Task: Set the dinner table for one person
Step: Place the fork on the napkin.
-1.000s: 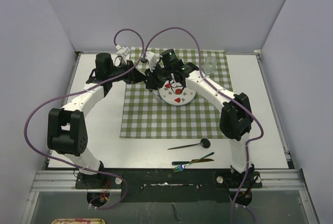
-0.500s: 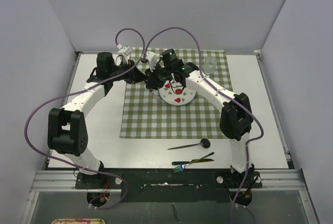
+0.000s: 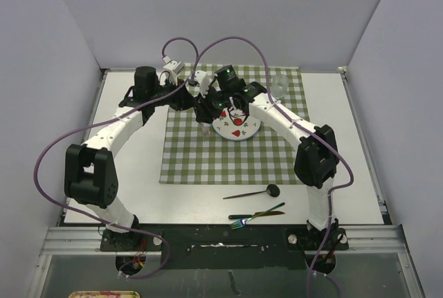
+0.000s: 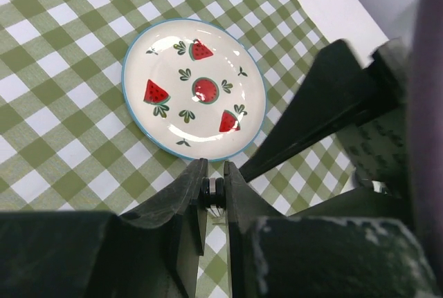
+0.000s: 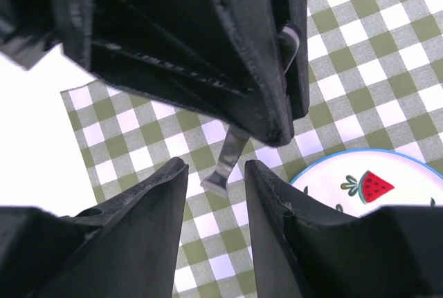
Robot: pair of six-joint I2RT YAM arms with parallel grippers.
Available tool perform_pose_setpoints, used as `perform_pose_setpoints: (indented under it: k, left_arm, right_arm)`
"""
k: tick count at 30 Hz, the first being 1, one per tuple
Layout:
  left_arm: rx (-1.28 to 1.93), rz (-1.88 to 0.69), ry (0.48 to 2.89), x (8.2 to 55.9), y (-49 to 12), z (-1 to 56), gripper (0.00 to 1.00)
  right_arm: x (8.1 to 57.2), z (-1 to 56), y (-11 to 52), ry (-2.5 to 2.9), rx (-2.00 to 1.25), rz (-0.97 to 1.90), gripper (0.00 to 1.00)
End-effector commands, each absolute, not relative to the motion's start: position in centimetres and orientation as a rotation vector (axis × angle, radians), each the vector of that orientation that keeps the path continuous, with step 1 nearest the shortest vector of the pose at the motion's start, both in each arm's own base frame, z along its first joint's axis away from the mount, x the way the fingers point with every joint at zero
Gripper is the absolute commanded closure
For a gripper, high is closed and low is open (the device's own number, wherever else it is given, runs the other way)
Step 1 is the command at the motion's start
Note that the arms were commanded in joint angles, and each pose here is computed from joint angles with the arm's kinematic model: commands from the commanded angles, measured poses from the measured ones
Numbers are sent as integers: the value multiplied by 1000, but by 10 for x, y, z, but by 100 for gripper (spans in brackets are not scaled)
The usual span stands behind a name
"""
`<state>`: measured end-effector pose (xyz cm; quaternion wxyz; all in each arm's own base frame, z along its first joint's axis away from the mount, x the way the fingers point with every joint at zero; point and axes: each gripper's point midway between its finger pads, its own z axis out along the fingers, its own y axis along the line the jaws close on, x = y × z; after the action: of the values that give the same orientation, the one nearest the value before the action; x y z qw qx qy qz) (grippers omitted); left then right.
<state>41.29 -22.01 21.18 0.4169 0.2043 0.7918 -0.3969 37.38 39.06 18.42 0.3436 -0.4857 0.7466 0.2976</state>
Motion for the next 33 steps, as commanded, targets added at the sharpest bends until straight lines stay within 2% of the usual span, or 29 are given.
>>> perform_pose_setpoints:
  k: [1, 8, 14, 21, 26, 33]
  left_arm:
    - [628, -904, 1852, 417, -223, 255, 100]
    - [704, -838, 1811, 413, -227, 264, 100]
    - [844, -757, 1802, 402, -237, 256, 100]
    - [1113, -524, 1759, 395, -238, 236, 100]
    - [1405, -301, 1622, 394, -243, 247, 100]
    - [1769, -17, 1377, 374, -253, 259, 100]
  right_arm:
    - [362, 282, 381, 1715, -1244, 729, 60]
    - [348, 330, 347, 1653, -1212, 622, 59]
    - [348, 330, 303, 1703, -1188, 458, 62]
    - [364, 320, 232, 1807, -1050, 319, 64]
    - [372, 314, 198, 1871, -949, 288, 66]
    - [381, 299, 188, 1931, -913, 279, 67]
